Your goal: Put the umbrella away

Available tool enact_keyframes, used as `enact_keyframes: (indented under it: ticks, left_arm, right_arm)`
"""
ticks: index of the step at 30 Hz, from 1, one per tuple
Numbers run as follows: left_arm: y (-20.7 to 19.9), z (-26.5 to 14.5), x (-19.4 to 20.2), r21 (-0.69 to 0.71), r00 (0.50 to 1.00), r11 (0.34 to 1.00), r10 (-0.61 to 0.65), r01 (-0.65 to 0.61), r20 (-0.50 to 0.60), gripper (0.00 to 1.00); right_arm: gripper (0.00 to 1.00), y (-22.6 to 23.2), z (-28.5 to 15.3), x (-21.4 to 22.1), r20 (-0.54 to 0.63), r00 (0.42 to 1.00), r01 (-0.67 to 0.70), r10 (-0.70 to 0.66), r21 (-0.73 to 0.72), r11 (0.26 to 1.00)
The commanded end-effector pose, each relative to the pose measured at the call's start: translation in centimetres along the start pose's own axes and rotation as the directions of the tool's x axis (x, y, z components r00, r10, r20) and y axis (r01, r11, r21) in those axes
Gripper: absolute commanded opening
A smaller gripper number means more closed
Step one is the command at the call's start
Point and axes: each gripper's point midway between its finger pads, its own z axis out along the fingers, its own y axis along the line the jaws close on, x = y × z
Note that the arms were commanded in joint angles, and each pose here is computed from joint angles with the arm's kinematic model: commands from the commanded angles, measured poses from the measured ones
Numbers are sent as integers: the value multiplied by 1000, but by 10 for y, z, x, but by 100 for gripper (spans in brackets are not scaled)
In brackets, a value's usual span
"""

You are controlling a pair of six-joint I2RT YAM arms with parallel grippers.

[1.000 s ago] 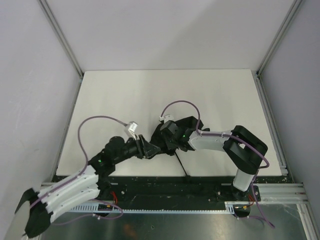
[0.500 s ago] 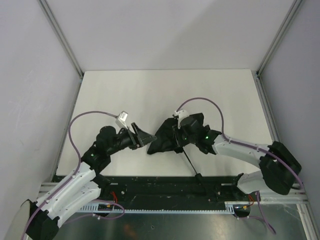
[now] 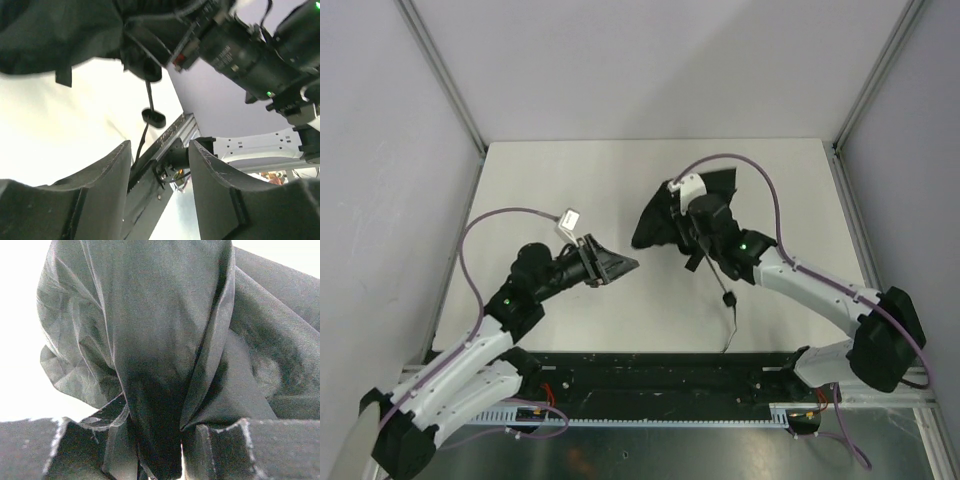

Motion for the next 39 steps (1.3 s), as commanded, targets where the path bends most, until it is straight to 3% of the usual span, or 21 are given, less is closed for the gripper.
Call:
enact_keyframes:
  ticks: [1,4,9,11,13,17,19,22,25,29,32,34,37,39]
  left_arm:
    - [-31,-24,-32,34,971,982,177,-185,164,54]
    - [-24,-41,-29,8,951,972,227,-234,211,54]
    - [-3,-64,-16,-25,933,969,244,-246,266,52]
    - [-1,-73,-12,-3,925,971,229,-239,303,52]
    - [2,-80,-7,25,920,972,211,-232,331,52]
    - [4,-90,0,57,915,972,192,-226,355,52]
    - [5,-93,4,59,916,972,192,-226,352,51]
    - [7,-93,12,71,930,974,183,-216,320,47]
    - [16,-88,22,68,948,980,163,-188,274,45]
    - [31,-81,31,32,967,992,108,-119,232,41]
    - [53,-78,34,-91,979,994,69,-52,190,28]
    - [67,-78,33,-191,983,980,81,-49,166,25]
    - [81,-77,30,-286,985,957,88,-42,149,29]
    - [91,-76,29,-331,985,943,84,-31,147,38]
  right_arm:
    - [0,-91,-11,-73,40,948,258,-316,484,836]
    - [0,-123,-17,-99,-43,890,364,-454,667,650]
    - [0,-113,11,-112,-215,706,573,-675,733,366]
    - [0,-90,31,-101,-253,614,653,-748,695,301]
    - [0,-56,51,-81,-246,539,715,-806,640,283]
    - [0,8,89,-10,-227,429,839,-875,459,292]
    - [0,38,102,42,-201,405,894,-892,293,340]
    - [0,68,106,112,-185,456,887,-871,8,463]
    - [0,93,94,172,-206,504,791,-839,-280,544]
    - [0,105,70,235,-345,499,579,-795,-549,602]
    - [0,116,54,253,-442,519,388,-732,-641,662]
    - [0,122,47,259,-500,536,254,-680,-673,695]
    - [0,128,43,264,-552,546,140,-630,-681,719]
    - [0,129,44,266,-580,552,76,-599,-680,729]
